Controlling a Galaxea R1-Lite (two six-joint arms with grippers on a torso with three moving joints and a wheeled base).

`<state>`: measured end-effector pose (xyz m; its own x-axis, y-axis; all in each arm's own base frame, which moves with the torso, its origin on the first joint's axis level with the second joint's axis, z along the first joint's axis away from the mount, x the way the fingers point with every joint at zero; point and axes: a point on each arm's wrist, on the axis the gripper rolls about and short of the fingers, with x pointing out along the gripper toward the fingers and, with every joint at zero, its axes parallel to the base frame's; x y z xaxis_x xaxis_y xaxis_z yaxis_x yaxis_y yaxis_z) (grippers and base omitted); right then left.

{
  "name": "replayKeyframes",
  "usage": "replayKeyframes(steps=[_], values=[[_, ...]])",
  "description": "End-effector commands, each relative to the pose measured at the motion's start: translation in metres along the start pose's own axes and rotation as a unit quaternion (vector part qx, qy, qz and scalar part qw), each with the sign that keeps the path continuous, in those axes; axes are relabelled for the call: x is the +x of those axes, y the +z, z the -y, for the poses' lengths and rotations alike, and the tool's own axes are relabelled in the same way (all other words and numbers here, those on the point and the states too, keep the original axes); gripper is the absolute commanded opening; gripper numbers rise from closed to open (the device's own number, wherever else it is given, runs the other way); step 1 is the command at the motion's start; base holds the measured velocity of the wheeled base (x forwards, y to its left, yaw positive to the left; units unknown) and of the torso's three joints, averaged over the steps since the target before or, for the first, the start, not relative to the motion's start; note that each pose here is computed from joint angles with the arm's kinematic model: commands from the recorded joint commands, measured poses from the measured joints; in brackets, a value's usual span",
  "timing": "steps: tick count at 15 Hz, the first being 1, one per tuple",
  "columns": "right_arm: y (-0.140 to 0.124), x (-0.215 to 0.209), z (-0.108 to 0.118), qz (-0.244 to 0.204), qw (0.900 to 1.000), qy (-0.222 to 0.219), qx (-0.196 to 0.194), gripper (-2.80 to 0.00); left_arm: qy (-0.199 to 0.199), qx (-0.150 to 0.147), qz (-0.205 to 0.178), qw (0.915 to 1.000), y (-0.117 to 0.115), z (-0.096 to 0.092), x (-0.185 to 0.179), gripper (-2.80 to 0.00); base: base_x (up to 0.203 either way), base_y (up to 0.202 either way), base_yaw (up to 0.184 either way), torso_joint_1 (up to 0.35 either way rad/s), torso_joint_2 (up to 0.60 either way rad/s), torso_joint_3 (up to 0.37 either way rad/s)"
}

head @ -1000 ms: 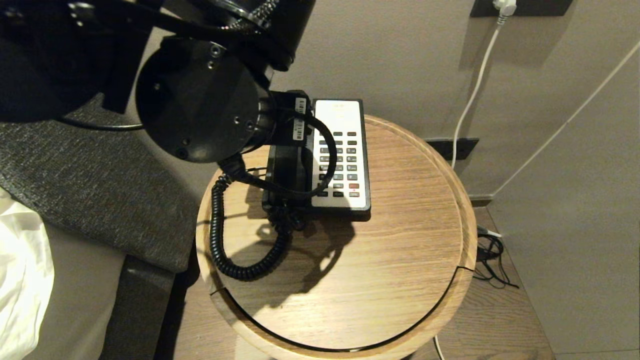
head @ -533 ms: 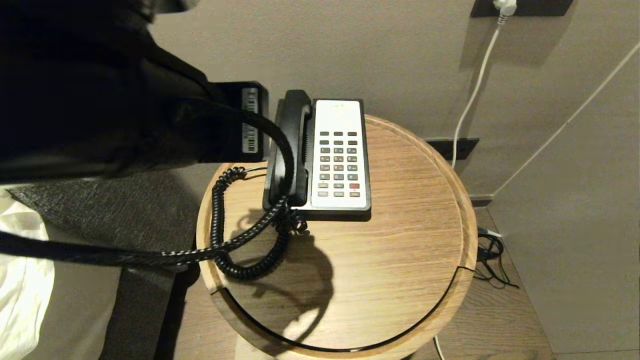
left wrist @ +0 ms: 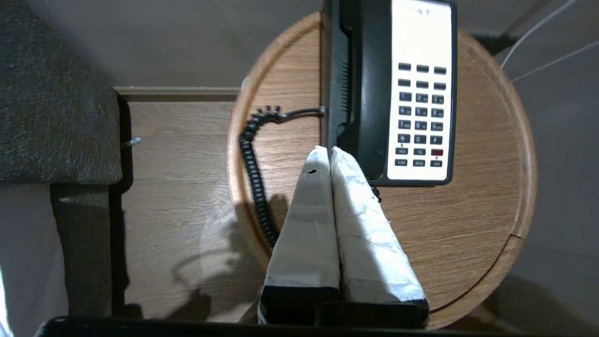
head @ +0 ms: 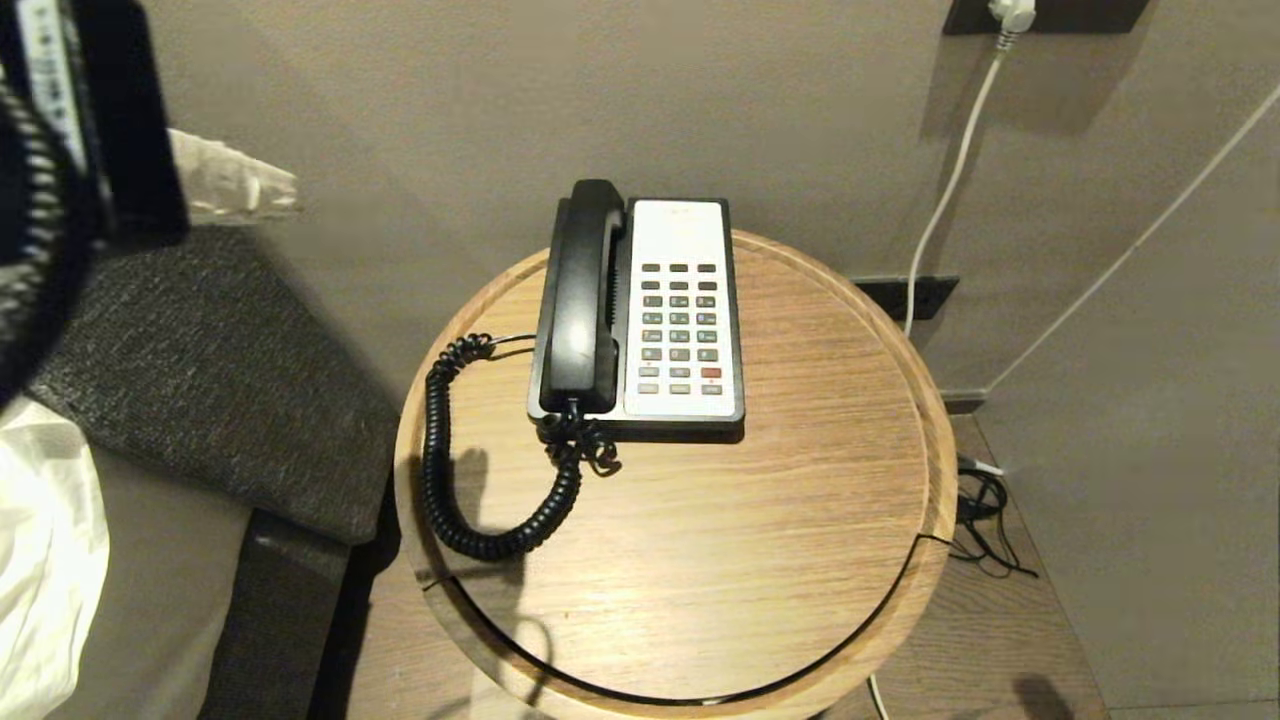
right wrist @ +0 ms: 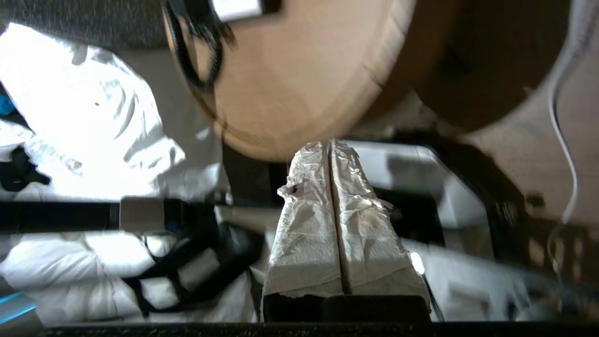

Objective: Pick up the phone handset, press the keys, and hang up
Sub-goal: End the call using the dial pad

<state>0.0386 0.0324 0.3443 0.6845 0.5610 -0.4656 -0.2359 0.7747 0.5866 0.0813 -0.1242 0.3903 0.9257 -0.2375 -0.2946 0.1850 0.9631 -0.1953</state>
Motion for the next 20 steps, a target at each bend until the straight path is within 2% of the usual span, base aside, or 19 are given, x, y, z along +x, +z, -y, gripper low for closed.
replayKeyframes(steps=[1,5,9,16,20], values=[[0.03,0.078,-0.031,-0.048,0.998,-0.032,-0.016,-2.8,-0.01,-0.026,0.021,0.9994,0.006,-0.024,-0.022,-2.8,0.0,0.0,0.0,0.0,0.0,0.0],[0.057,0.157,-0.068,-0.061,0.996,-0.023,-0.053,-2.8,-0.015,-0.041,0.033,0.9985,0.009,-0.035,-0.033,-2.8,0.0,0.0,0.0,0.0,0.0,0.0],[0.062,0.214,-0.088,-0.076,0.995,-0.023,-0.067,-2.8,-0.017,-0.049,0.04,0.9979,0.011,-0.041,-0.039,-2.8,0.0,0.0,0.0,0.0,0.0,0.0],[0.041,0.235,-0.101,-0.114,0.99,-0.017,-0.085,-2.8,-0.015,-0.054,0.044,0.9974,0.006,-0.054,-0.046,-2.8,0.0,0.0,0.0,0.0,0.0,0.0],[0.035,0.255,-0.099,-0.118,0.988,-0.042,-0.089,-2.8,-0.011,-0.057,0.047,0.9972,0.005,-0.058,-0.048,-2.8,0.0,0.0,0.0,0.0,0.0,0.0]])
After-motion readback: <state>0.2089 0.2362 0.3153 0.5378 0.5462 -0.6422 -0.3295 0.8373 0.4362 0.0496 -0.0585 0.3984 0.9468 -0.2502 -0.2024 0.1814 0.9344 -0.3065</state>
